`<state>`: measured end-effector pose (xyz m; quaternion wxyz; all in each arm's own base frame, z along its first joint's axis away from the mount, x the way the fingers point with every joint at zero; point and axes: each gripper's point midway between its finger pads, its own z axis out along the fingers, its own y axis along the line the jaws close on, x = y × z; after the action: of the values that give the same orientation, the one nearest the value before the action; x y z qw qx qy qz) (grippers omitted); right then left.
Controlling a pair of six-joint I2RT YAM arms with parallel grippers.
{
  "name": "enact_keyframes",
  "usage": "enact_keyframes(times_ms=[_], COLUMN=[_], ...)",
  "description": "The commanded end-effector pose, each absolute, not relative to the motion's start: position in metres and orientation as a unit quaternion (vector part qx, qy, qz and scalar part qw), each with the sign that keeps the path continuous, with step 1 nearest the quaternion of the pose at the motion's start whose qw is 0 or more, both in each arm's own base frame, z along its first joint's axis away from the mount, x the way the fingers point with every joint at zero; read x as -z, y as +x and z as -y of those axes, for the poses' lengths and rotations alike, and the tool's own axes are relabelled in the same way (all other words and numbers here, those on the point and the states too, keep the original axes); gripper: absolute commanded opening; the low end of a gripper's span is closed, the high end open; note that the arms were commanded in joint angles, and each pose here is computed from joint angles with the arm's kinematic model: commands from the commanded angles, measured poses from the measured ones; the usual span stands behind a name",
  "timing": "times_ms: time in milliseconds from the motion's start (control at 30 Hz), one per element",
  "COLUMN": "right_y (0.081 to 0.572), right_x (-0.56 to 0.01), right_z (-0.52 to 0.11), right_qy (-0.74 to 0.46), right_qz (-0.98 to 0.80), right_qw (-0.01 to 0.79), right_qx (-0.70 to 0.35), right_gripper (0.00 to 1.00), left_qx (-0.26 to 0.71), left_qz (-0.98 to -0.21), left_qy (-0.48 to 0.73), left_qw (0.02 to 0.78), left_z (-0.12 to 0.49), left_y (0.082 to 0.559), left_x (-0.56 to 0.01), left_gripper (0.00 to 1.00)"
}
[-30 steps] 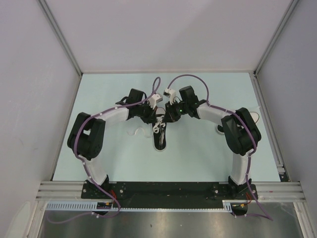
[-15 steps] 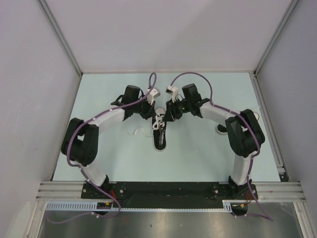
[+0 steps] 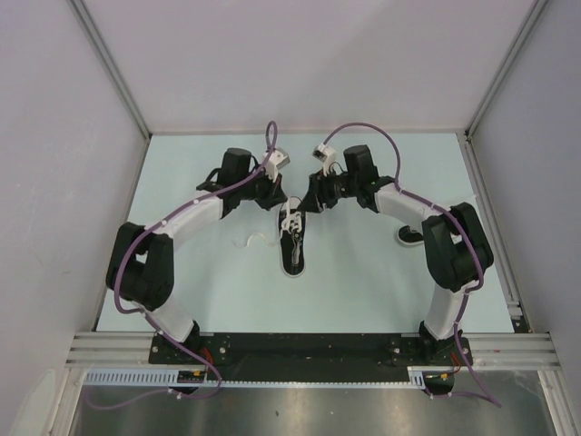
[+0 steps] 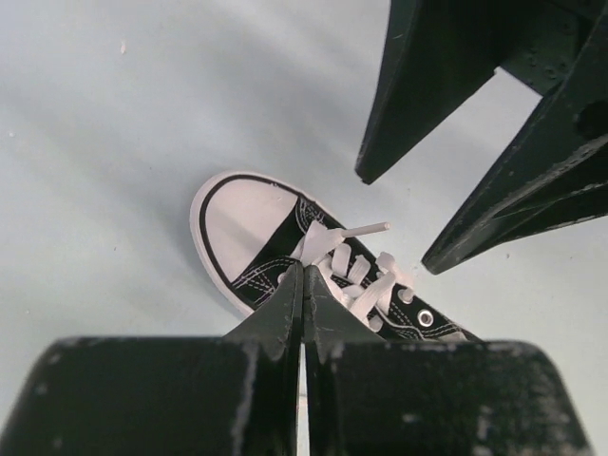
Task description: Tie the shoes
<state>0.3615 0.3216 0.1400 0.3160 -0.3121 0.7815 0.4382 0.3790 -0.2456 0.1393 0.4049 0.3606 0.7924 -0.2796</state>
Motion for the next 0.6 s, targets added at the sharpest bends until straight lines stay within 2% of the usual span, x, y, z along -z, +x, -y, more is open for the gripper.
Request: enact_keyframes(times_ms=[0, 233, 567], right_y=[0.37, 0.368, 0.369], right_x=[-0.178, -0.167, -0.16], right_z=[-0.333, -0.351, -0.359], right_qy=[-0.313, -0.308, -0.289], right_qz=[-0.746, -0.743, -0.747], right_qw=[0.362, 0.354, 0.341], right_qx=[-0.464, -0.478, -0.492], right_gripper=[0.61, 0.64, 0.59], left_qx=[0.309, 0.334, 0.366], left_qz=[-0.753, -0.745, -0.736], left_qy=[0.359, 0.354, 0.335], left_qw=[0.457, 0.456, 0.461], left_z=[0.257, 0.264, 0.272], left_y=[0.385, 0.383, 0.382], left_x=[-0.195, -0.208, -0.226], left_gripper=[0.0, 0.0, 0.0])
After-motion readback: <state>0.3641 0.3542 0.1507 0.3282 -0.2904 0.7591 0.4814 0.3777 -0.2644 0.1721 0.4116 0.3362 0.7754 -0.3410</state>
